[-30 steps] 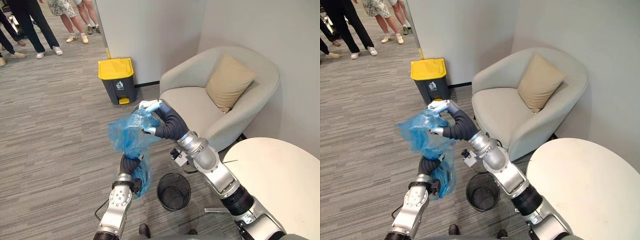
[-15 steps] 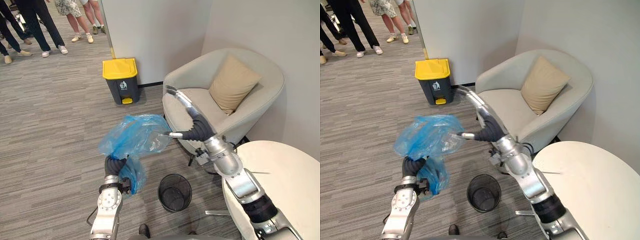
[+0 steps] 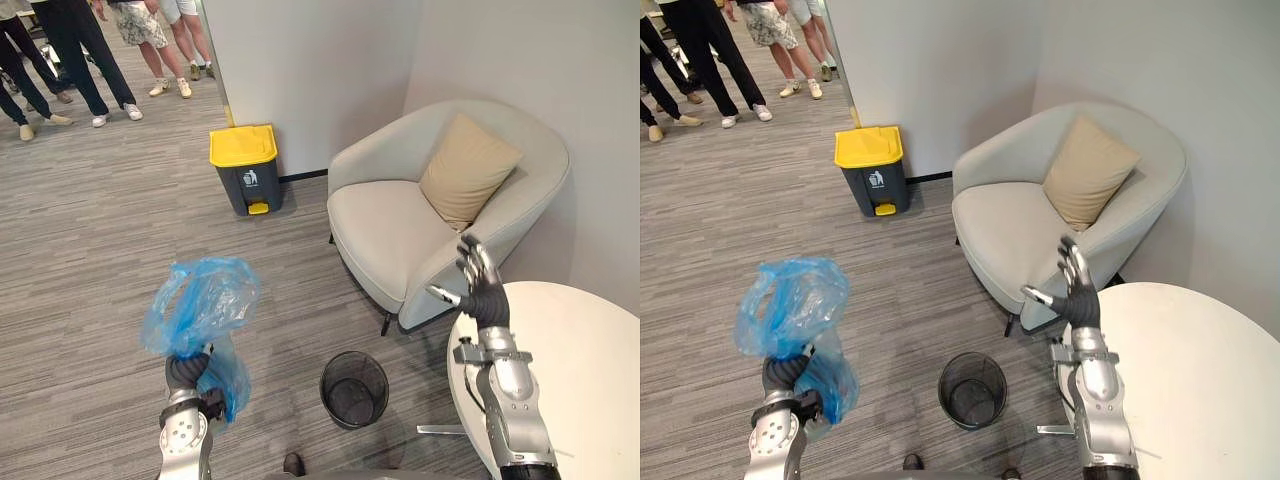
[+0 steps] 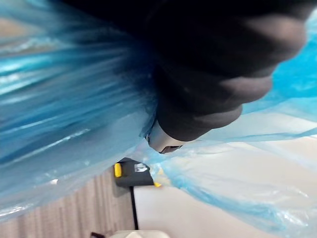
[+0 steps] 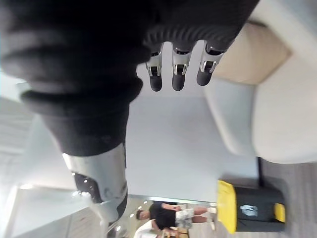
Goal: Gather rubbish on tea table into small bin, then transfer packed bag to large trash can.
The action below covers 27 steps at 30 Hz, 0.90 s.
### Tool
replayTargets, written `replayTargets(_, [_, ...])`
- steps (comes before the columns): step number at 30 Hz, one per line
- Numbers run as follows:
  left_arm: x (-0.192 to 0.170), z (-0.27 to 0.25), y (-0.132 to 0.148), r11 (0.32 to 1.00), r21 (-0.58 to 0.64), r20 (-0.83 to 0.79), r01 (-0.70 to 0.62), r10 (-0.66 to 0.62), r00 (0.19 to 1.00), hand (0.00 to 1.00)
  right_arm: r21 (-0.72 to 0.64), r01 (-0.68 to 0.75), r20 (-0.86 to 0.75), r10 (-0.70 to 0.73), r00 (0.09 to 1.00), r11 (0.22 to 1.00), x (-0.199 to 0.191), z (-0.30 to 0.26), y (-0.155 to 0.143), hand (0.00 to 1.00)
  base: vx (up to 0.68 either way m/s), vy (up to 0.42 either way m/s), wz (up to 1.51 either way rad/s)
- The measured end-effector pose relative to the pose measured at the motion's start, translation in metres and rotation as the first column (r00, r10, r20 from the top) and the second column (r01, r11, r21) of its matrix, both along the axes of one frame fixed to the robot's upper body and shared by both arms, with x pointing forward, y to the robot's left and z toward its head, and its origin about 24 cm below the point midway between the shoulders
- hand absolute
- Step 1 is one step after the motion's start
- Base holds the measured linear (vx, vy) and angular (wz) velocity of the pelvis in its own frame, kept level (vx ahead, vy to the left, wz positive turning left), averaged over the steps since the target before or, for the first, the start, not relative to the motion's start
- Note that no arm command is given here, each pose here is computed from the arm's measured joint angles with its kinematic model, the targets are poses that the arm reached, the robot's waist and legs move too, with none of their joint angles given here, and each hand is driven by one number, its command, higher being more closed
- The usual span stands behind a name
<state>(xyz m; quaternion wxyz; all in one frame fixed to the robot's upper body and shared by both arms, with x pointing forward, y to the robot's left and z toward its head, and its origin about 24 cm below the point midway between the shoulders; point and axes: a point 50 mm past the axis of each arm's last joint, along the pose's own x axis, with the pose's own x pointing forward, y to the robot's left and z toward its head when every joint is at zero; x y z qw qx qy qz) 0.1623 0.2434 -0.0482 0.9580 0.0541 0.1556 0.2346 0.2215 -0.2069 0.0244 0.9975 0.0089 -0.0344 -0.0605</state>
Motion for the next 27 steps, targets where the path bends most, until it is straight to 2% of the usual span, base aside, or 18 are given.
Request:
replayTargets(4, [-0.018, -0.027, 0.003, 0.999, -0.047, -0.135, -0.004, -0.003, 0.991, 1.0, 0.071, 0.017, -0.207, -0.002, 0.978, 0.997, -0.01, -0.045, -0.004, 0.0, 0.01, 0.003, 0.07])
replayTargets(10, [-0.04, -0.052, 0.004, 0.996, -0.095, -0.275, 0.004, -0.029, 0.961, 1.0, 0.052, 0.03, -0.452, -0.004, 0.892, 0.998, -0.034, -0.094, -0.007, 0.0, 0.05, 0.002, 0.0])
replayTargets(19, [-0.062, -0.069, 0.009, 0.994, -0.106, -0.399, 0.01, -0.052, 0.916, 1.0, -0.087, -0.061, -0.596, -0.003, 0.803, 0.994, -0.052, -0.118, -0.013, 0.0, 0.06, -0.002, 0.03])
replayTargets(22, [-0.062, -0.069, 0.013, 0.996, -0.076, -0.423, 0.052, -0.079, 0.902, 1.0, -0.115, -0.082, -0.62, -0.007, 0.785, 0.99, -0.054, -0.121, -0.018, 0.0, 0.04, -0.005, 0.03])
replayTargets(27, [-0.065, -0.073, 0.009, 0.992, -0.096, -0.447, 0.082, -0.117, 0.887, 1.0, -0.133, -0.13, -0.663, 0.01, 0.749, 0.982, -0.059, -0.128, -0.017, 0.0, 0.01, -0.001, 0.0])
